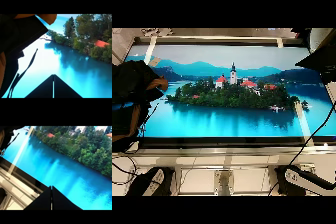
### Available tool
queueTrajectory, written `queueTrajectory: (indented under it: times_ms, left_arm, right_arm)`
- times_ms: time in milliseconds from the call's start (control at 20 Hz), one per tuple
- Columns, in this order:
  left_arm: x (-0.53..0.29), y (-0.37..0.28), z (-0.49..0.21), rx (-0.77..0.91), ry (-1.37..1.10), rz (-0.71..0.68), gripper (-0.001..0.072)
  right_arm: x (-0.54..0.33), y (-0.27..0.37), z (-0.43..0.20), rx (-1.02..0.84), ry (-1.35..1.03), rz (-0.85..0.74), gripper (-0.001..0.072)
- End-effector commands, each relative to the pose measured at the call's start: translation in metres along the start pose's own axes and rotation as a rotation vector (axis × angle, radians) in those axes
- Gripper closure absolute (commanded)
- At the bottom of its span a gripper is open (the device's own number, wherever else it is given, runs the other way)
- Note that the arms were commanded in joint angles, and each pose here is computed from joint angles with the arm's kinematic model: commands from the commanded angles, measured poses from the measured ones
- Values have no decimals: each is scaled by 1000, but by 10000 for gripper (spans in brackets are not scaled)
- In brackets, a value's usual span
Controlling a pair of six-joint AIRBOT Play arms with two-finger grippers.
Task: Fold the clothes and pants, and hang the long-sleeved shirts on hangers.
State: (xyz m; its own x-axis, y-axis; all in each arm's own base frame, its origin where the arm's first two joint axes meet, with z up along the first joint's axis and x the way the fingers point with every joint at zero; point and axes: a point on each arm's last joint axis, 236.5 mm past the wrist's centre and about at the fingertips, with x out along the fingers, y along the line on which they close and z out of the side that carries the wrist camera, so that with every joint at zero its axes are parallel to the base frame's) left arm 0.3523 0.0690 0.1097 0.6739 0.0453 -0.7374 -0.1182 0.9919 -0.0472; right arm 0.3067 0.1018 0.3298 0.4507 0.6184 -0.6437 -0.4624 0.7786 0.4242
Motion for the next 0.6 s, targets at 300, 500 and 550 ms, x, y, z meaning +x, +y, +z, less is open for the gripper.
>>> queueTrajectory:
  times_ms: [300,500,550]
  left_arm:
    - [0,0,-1,0,4,0,689]
    - [0,1,0,0,-2,1,689]
    - [1,1,3,0,-14,4,689]
  right_arm:
    - [0,-1,0,1,1,-1,674]
    - [0,-1,0,1,1,-1,674]
    - [0,-1,0,1,1,-1,674]
